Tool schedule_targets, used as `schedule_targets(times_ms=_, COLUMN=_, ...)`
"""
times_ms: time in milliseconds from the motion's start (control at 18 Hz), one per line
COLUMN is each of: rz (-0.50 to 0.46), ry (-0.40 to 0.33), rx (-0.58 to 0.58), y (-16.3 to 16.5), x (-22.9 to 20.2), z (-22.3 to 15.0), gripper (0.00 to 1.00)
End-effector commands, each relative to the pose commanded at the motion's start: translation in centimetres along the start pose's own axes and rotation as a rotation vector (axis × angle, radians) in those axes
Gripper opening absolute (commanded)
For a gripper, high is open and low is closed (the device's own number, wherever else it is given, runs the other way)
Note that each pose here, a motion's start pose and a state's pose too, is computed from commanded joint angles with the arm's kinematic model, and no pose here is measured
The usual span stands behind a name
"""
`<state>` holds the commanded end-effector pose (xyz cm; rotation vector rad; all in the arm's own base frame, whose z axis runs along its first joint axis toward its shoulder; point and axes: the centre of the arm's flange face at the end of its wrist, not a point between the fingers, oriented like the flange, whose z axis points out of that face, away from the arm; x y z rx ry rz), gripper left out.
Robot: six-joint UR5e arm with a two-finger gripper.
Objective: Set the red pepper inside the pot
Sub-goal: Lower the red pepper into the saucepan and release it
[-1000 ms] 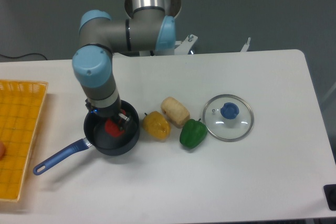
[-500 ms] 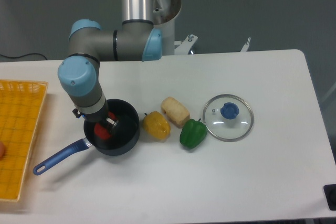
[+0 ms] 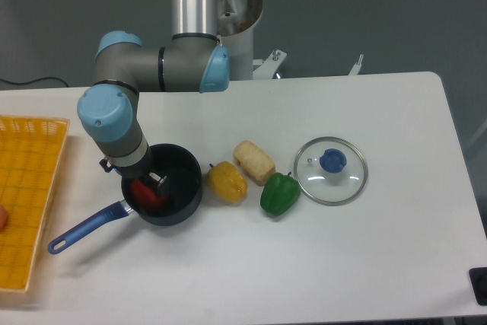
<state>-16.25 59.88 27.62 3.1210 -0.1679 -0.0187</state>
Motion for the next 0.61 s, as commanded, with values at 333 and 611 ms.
schedule_targets(times_ms=333, rz=-0.013, ry=-0.045, rx=0.006, y=0.2, x=-1.5, z=-1.5, gripper=1.0)
schedule_targets(times_ms=611, rz=-0.055, ry=-0.08, rx=0.025, y=1.7, x=-4.5, z=-3.5, gripper=1.0)
